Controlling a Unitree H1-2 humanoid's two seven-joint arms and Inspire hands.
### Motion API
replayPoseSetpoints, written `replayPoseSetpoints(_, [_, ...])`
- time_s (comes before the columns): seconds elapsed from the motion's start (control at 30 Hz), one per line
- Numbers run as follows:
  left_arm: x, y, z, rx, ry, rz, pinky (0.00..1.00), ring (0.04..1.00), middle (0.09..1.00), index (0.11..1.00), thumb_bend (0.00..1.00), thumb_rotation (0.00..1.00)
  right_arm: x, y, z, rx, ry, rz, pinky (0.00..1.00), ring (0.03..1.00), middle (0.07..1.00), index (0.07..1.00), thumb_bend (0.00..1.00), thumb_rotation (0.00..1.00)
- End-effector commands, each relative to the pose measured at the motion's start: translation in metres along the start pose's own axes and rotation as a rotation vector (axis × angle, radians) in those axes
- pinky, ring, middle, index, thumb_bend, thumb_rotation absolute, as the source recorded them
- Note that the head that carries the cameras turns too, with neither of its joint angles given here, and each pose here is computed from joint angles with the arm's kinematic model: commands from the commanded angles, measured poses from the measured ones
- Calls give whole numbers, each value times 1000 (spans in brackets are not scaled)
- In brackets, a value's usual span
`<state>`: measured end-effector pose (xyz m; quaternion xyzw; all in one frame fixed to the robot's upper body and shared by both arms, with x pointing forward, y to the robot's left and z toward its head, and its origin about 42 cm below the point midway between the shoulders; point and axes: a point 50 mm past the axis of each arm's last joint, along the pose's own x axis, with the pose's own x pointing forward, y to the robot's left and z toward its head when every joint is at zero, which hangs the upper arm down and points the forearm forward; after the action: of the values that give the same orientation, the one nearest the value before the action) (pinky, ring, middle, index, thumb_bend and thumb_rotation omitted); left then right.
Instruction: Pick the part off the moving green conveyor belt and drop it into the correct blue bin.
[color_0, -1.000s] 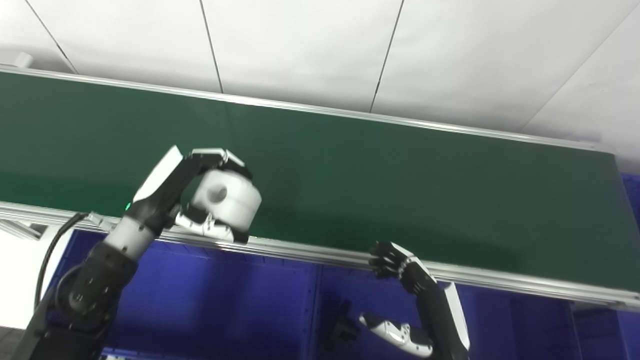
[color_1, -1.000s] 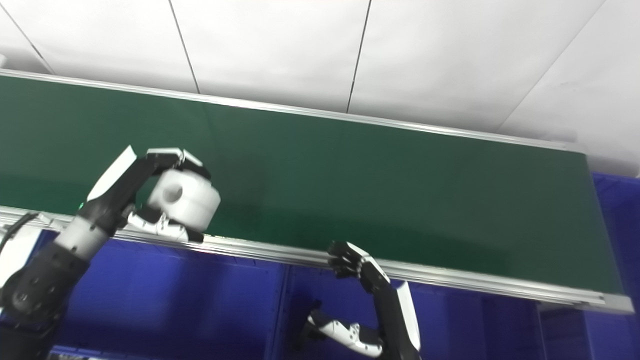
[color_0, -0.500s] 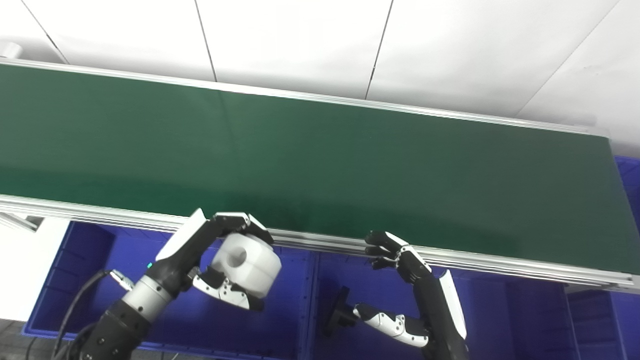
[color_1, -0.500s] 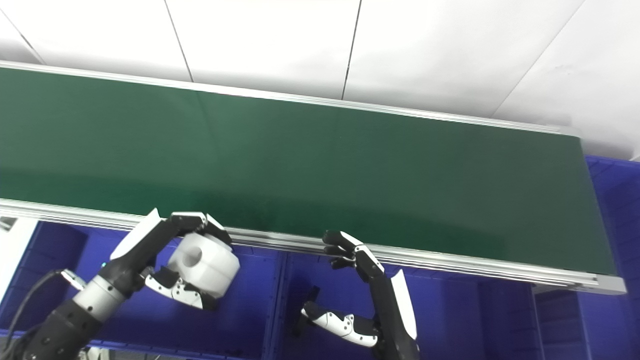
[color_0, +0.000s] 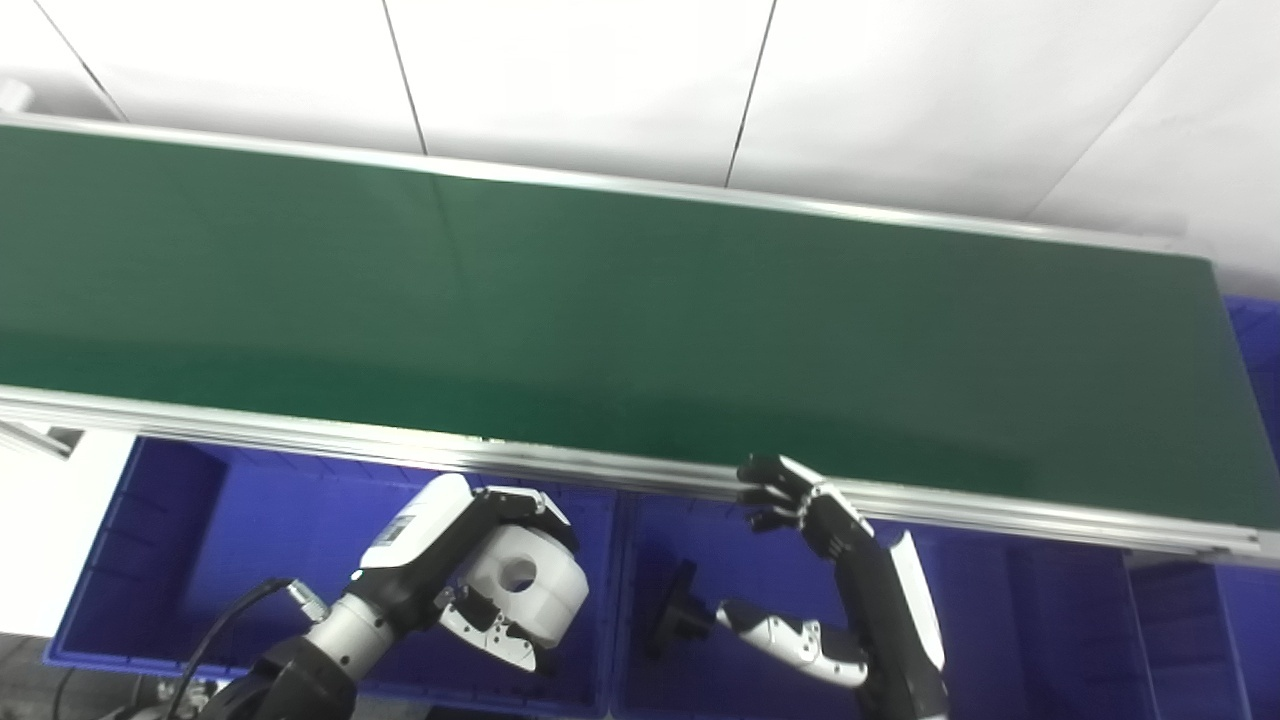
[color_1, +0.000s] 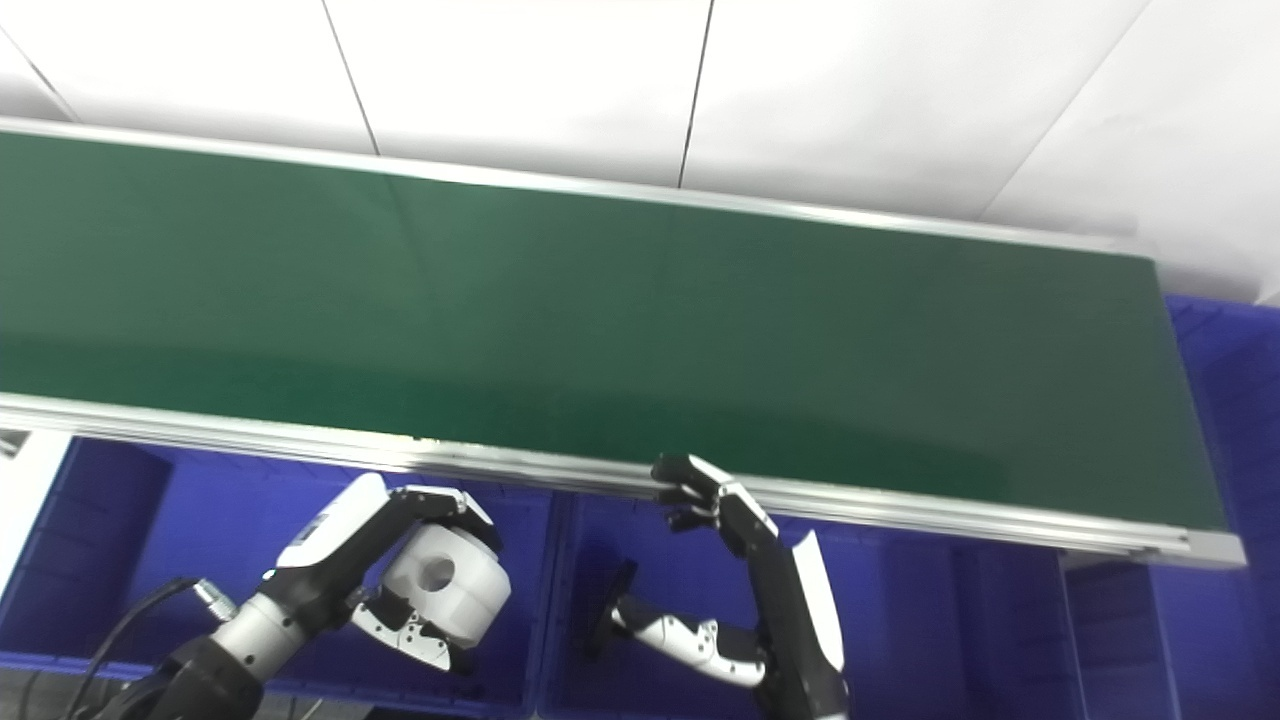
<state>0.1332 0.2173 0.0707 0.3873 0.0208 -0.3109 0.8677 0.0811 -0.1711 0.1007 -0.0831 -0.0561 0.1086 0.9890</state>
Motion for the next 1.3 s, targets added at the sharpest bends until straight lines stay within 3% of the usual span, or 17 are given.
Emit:
replayPoseSetpoints(0.0, [4, 14, 5, 121, 12, -23, 782, 701, 649, 491, 504, 52, 3, -2, 9, 13, -26, -31, 628, 707, 761, 787, 692, 454])
replayPoseSetpoints(0.03, [5, 17, 6, 174, 39, -58, 833, 729, 677, 495, 503, 68, 4, -2, 9, 17, -27, -35, 629, 708, 762, 788, 694, 457])
replayPoseSetpoints(0.07, [7, 20, 8, 224, 77, -100, 922, 797, 735, 606, 531, 340, 5, -2, 9, 20, -25, -36, 627, 707, 762, 789, 696, 451])
replayPoseSetpoints(0.1, [8, 24, 11, 267, 117, -138, 932, 805, 741, 629, 538, 396, 6, -2, 10, 22, -24, -38, 626, 707, 762, 789, 696, 450])
replayPoseSetpoints(0.17, [11, 30, 15, 336, 194, -190, 986, 864, 786, 720, 604, 672, 8, -3, 10, 23, -27, -42, 614, 695, 756, 787, 700, 455])
replayPoseSetpoints(0.27, [15, 36, 18, 395, 276, -223, 999, 932, 854, 797, 723, 854, 11, -2, 9, 30, -31, -51, 612, 691, 746, 783, 715, 471])
replayPoseSetpoints(0.33, [14, 39, 19, 400, 305, -226, 1000, 967, 902, 831, 765, 877, 12, -2, 9, 29, -35, -51, 608, 694, 746, 783, 718, 486])
replayPoseSetpoints(0.43, [7, 42, 22, 364, 303, -189, 1000, 981, 941, 857, 778, 839, 12, -2, 8, 29, -44, -51, 611, 696, 746, 782, 715, 477])
replayPoseSetpoints(0.6, [-8, 42, 22, 160, 193, -89, 1000, 962, 943, 862, 799, 772, 11, 0, 7, 38, -47, -47, 620, 707, 755, 782, 700, 418])
replayPoseSetpoints(0.63, [-11, 39, 21, 52, 129, -48, 1000, 960, 941, 862, 804, 771, 9, 0, 7, 33, -46, -36, 621, 708, 756, 782, 699, 414])
replayPoseSetpoints(0.67, [-13, 36, 21, -27, 86, -12, 983, 937, 921, 852, 790, 689, 9, 0, 7, 29, -45, -28, 635, 716, 768, 783, 704, 436])
replayPoseSetpoints(0.77, [-18, 23, 19, -279, -32, 68, 839, 898, 898, 847, 792, 636, 4, 0, 7, -2, -14, 12, 669, 749, 802, 801, 721, 470])
replayPoseSetpoints(0.93, [-15, 8, 21, -443, -185, 163, 828, 879, 883, 853, 774, 639, -5, 3, 8, -49, 17, 51, 679, 784, 825, 823, 730, 460])
replayPoseSetpoints(1.07, [-14, -3, 13, -570, -268, 224, 842, 867, 864, 838, 763, 583, -9, 7, 5, -59, 73, 67, 704, 806, 842, 839, 730, 335])
replayPoseSetpoints(1.1, [-14, -6, 10, -588, -275, 217, 866, 884, 877, 842, 816, 557, -10, 8, 5, -62, 90, 69, 724, 820, 853, 847, 751, 217])
replayPoseSetpoints(1.27, [-17, -11, 3, -642, -310, 225, 847, 867, 855, 813, 868, 455, -11, 12, 1, -77, 123, 81, 731, 828, 864, 856, 776, 174])
